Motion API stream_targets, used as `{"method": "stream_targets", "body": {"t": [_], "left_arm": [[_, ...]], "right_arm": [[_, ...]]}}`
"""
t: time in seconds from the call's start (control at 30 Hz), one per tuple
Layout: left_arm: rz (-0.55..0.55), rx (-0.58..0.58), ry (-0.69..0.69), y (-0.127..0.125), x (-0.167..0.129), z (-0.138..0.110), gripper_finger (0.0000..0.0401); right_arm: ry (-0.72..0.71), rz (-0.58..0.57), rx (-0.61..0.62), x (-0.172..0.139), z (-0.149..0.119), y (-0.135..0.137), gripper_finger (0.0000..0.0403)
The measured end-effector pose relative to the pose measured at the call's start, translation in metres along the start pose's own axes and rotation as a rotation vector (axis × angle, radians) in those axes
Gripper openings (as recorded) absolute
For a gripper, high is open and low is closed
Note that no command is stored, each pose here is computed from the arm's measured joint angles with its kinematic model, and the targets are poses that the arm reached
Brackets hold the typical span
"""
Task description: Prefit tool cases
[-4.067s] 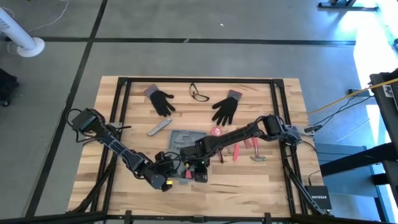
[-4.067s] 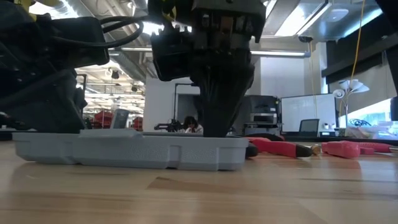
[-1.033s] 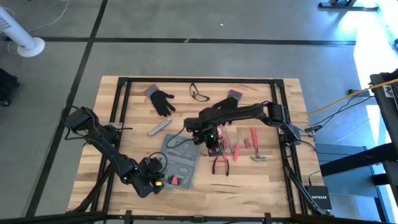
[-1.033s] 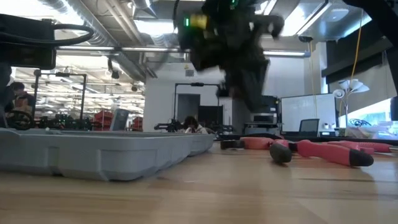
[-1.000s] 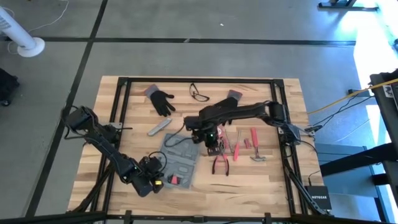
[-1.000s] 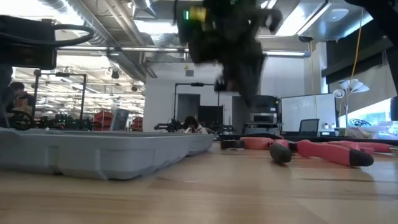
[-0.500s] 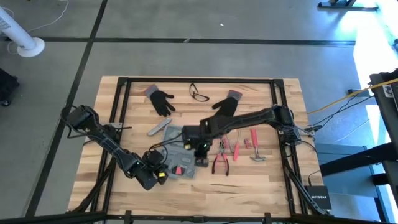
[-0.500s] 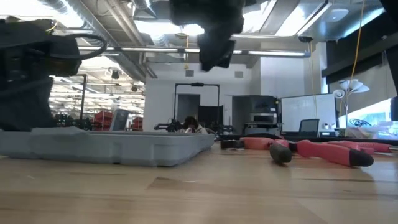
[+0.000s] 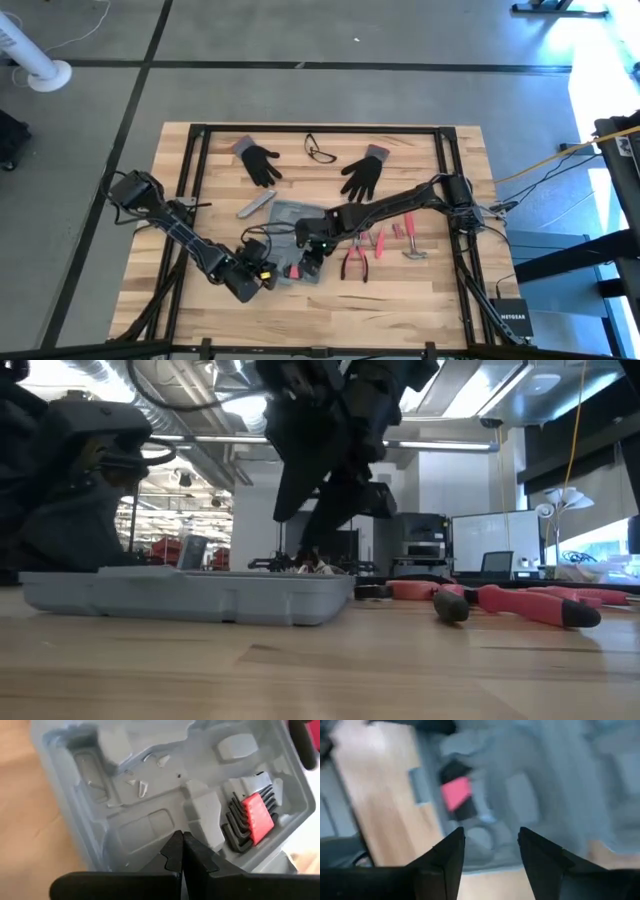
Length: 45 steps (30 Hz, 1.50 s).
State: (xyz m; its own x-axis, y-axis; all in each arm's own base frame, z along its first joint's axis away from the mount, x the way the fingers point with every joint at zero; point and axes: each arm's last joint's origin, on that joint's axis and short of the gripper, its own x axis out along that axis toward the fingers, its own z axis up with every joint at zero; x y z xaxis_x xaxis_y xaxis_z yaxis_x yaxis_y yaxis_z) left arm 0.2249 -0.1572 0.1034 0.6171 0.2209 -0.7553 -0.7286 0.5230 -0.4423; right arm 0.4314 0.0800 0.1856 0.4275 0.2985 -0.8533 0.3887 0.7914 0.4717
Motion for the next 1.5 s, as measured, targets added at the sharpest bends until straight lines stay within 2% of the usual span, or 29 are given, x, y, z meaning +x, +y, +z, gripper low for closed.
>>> {"method": "stream_targets", "body": {"t": [0.17,0.4,0.6,0.7,0.8,0.87,1.0,1.17,1.27,1.33,1.5], "left_arm": [[-0.069,0.180,-0.071,-0.009,-0.003,0.013,0.0000],[-0.109,0.422,-0.153,-0.018,-0.019,0.026,0.0000],[-0.041,0.627,-0.185,-0.013,-0.035,0.043,0.0000],[0.037,0.693,-0.178,-0.005,-0.038,0.055,0.0000],[0.112,0.783,-0.154,0.001,-0.033,0.067,0.0000],[0.087,0.843,-0.103,0.003,-0.026,0.075,0.0000],[-0.071,0.937,-0.027,0.004,-0.010,0.085,0.0000],[-0.127,0.947,0.001,0.009,-0.003,0.091,0.0000],[-0.163,0.969,0.082,0.017,0.001,0.084,0.0000],[-0.187,0.983,0.124,0.021,0.002,0.077,0.0000],[-0.271,0.982,0.106,0.016,0.005,0.064,0.0000]], "right_arm": [[-0.047,0.028,-0.005,-0.014,0.005,0.004,0.0162],[-0.020,0.027,-0.009,-0.017,-0.001,0.008,0.0170],[-0.044,0.051,-0.033,-0.023,0.000,0.012,0.0167],[-0.003,-0.018,-0.010,-0.024,-0.009,0.011,0.0125],[-0.005,-0.094,0.009,-0.021,-0.023,0.018,0.0038],[-0.028,-0.103,0.018,-0.017,-0.031,0.026,0.0014],[-0.027,-0.116,0.101,-0.001,-0.044,0.026,0.0005],[-0.048,-0.111,0.213,0.011,-0.052,0.022,0.0001],[-0.049,-0.142,0.262,0.020,-0.064,0.020,0.0000],[-0.065,-0.117,0.300,0.024,-0.067,0.021,0.0000],[-0.114,-0.093,0.366,0.029,-0.070,0.022,0.0000]]}}
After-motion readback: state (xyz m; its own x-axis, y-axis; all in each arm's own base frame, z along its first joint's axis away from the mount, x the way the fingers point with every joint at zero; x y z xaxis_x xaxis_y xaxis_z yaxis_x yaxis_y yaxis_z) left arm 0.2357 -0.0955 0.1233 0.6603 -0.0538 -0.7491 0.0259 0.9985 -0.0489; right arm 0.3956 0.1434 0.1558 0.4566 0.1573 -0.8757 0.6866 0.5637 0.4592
